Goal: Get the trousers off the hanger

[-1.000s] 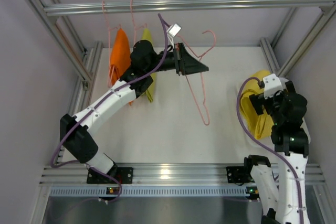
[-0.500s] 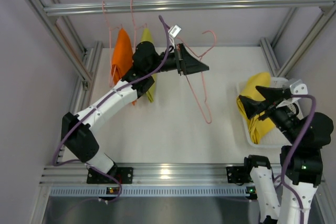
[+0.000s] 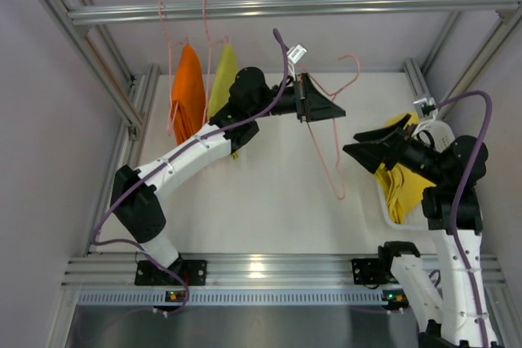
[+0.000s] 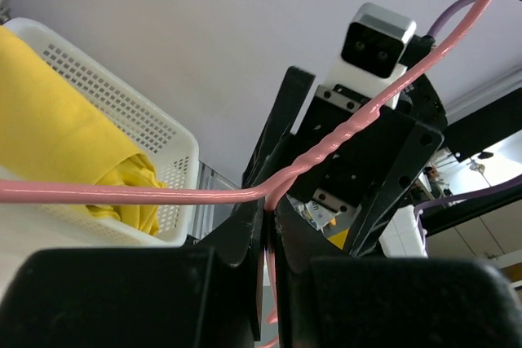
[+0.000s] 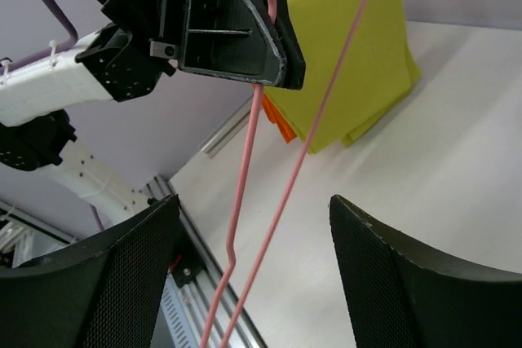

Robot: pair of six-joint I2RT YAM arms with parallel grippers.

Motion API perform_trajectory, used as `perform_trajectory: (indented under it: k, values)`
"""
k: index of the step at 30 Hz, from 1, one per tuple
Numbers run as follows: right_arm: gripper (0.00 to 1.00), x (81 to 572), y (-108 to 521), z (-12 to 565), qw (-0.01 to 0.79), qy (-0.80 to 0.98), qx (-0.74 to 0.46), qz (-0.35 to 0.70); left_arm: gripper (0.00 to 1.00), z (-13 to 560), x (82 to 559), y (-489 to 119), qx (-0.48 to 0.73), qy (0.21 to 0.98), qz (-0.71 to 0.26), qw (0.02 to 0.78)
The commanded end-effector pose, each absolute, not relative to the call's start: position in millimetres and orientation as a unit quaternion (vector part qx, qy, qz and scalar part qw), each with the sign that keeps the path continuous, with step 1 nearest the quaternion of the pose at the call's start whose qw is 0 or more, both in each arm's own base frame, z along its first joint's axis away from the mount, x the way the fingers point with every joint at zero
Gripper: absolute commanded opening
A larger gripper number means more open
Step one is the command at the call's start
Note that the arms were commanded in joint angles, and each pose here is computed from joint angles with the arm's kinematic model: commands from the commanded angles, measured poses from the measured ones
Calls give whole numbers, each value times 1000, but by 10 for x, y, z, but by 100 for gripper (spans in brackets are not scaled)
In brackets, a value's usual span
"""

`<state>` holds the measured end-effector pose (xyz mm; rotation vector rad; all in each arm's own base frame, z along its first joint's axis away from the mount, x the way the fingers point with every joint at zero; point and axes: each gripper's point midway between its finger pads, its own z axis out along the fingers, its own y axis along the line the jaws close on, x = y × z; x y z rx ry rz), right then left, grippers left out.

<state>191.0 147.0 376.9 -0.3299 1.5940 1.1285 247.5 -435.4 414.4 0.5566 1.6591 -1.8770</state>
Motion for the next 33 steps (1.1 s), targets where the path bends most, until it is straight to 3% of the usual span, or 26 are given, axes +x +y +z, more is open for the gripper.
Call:
perform_trajectory:
  k: [1,6,9,12,14,16,17,18,21,23,24,25,27,33]
  values:
    - [72,1849,1677,3931,550,650,-180,492,0,4492,2447,-4400,225,582,-711,324]
    - [68,1844,1868,3781,536,662,-206,482,0,4554,2458,-4496,224,577,-714,328]
    - [54,1929,1817,3746,546,673,-191,461,0,4564,2460,-4519,222,575,-715,329]
    - [34,1999,1731,3754,564,683,-175,431,0,4568,2497,-4524,217,578,-711,336]
    - [11,2016,1698,3767,571,684,-168,423,0,4544,2514,-4536,214,582,-710,334]
    - [0,2012,1677,3816,578,681,-166,417,0,4539,2526,-4540,212,584,-709,335]
    - [0,1993,1670,3852,584,676,-165,418,1,4515,2534,-4546,211,588,-707,333]
    - [0,1985,1661,3875,588,674,-165,416,7,4508,2534,-4547,212,589,-705,332]
    - [0,1972,1606,3900,598,674,-152,406,42,4484,2527,-4532,214,594,-699,334]
    - [0,1971,1561,3917,602,678,-140,398,72,4480,2509,-4514,216,598,-696,333]
    - [0,1990,1525,3884,602,685,-127,390,77,4473,2508,-4508,219,599,-693,336]
    - [0,2004,1498,3887,604,688,-119,385,90,4473,2504,-4499,221,601,-690,337]
    - [0,2032,1426,3888,612,692,-98,371,99,4456,2504,-4475,222,606,-684,340]
    - [0,2037,1228,3876,624,703,-45,338,99,4417,2443,-4367,241,614,-664,351]
